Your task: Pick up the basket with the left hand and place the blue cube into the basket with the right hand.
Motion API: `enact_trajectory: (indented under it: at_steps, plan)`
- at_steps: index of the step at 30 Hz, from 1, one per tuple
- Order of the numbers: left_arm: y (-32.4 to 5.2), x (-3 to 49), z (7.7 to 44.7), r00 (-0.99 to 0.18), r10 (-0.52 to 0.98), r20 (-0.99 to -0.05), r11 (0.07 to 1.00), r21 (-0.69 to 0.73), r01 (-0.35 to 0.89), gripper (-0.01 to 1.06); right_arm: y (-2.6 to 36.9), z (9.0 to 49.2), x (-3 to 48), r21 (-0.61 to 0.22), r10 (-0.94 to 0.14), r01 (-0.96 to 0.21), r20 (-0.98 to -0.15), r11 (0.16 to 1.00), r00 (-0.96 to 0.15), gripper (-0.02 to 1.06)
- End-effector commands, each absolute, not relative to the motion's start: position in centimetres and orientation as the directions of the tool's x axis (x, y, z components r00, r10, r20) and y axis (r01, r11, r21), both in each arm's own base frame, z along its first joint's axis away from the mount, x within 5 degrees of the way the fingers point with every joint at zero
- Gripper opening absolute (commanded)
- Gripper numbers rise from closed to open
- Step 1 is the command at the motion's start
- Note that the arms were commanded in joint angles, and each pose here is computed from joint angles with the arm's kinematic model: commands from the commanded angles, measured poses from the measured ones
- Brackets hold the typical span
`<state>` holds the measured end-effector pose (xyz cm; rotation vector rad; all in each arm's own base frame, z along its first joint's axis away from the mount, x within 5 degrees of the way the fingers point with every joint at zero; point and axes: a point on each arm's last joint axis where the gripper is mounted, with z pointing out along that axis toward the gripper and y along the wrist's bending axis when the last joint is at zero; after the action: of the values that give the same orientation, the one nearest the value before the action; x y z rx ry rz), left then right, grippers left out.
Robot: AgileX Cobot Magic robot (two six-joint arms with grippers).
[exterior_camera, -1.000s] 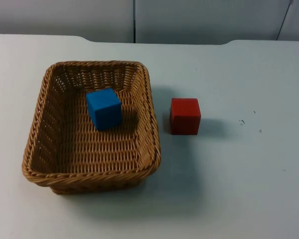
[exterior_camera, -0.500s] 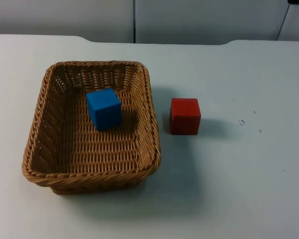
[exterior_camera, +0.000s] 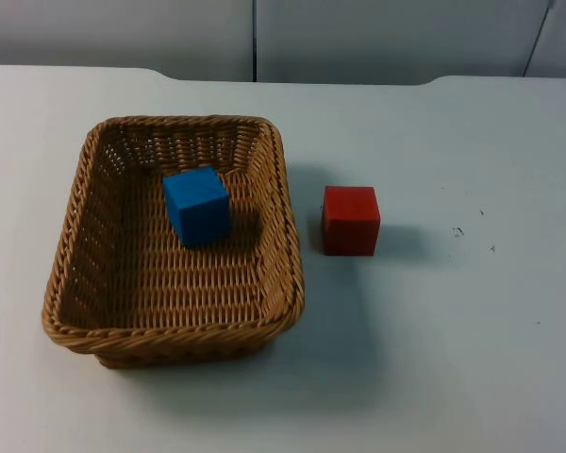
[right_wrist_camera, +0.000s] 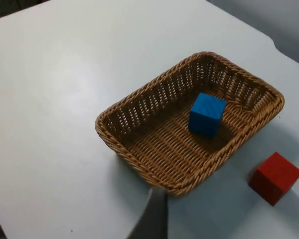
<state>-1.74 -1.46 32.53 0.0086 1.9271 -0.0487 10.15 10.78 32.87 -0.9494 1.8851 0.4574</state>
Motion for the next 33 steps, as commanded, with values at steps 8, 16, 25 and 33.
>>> enact_trajectory:
  at_steps: [8,16,25,33]
  plan:
    - [-0.9,-2.1,29.8,-0.458,-0.010,-0.889,0.998,-0.037,0.049,1.05,6.9,32.7,6.2,-0.086,-0.319,-0.769,-0.934,0.634,-0.159,0.77]
    - [-0.8,-1.4,28.3,-0.491,-0.031,-0.871,0.997,-0.062,0.047,1.05,4.5,31.8,3.7,-0.057,-0.329,-0.769,-0.922,0.637,-0.204,0.77]
    - [-0.8,-1.4,28.3,-0.491,-0.030,-0.871,0.997,-0.060,0.046,1.05,2.8,30.6,2.1,-0.047,-0.401,-0.770,-0.873,0.636,-0.278,0.77]
    - [-0.8,-1.4,28.3,-0.491,-0.030,-0.871,0.997,-0.060,0.046,1.05,0.7,29.8,0.7,-0.051,-0.386,-0.724,-0.870,0.688,-0.306,0.77]
